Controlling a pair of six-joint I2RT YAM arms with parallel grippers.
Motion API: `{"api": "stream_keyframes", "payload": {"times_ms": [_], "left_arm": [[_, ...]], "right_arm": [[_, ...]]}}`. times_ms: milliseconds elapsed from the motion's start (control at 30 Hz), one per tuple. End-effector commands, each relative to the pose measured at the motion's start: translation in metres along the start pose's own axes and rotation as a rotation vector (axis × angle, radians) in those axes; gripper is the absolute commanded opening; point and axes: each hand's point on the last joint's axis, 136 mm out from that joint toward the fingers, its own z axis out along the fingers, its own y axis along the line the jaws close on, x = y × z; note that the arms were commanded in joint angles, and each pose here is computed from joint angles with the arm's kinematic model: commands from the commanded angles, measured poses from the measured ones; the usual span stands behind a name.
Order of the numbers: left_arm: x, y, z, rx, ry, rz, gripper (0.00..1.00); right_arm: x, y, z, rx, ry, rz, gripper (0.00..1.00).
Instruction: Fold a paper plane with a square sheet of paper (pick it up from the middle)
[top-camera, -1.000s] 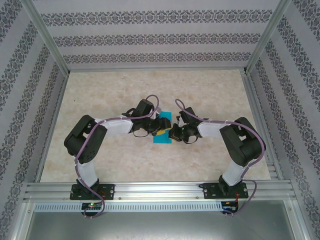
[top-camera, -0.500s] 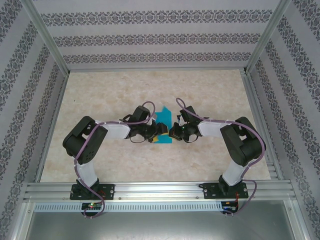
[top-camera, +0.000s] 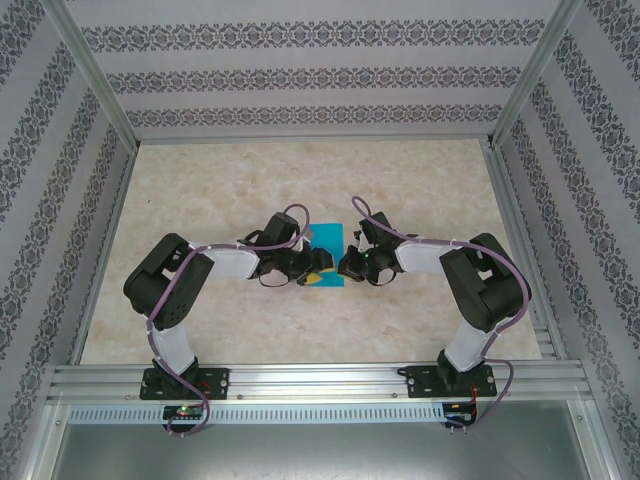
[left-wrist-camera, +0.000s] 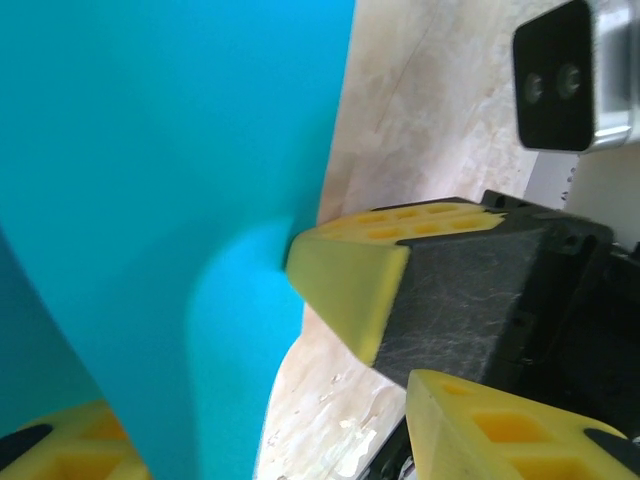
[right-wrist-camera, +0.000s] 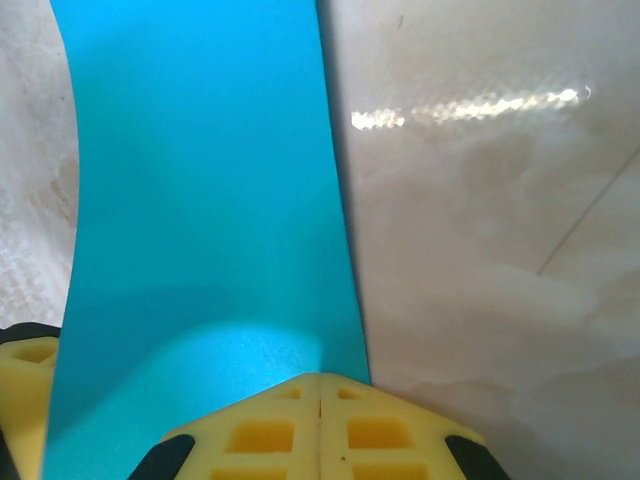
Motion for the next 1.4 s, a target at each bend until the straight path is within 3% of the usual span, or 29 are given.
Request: {"api": "stream_keyframes", "payload": {"times_ms": [0, 400, 800, 1067, 1367], "left_arm": [[-0.012, -0.031, -0.01, 0.056, -0.048, 0.077, 0.51], [-0.031, -0.035, 0.0, 0.075, -0.08, 0.071, 0.54], [-0.038, -0.028, 0.007, 0.07, -0.089, 0.037, 0.63], [-0.04, -0.021, 0.007, 0.056, -0.099, 0.016, 0.66], [-0.04, -0.017, 0.009, 0.048, -0.098, 0.012, 0.46]], "right_arm": [[-0.005, -0.003, 0.0, 0.025, -0.004, 0.003, 0.06], [-0.01, 0.002, -0.008, -0.01, -0.019, 0.007, 0.06], [-0.018, 0.01, -0.016, -0.063, -0.031, 0.012, 0.08], [-0.028, 0.019, -0.042, -0.121, -0.113, -0.028, 0.2], [-0.033, 0.024, -0.048, -0.136, -0.143, -0.078, 0.27]]}}
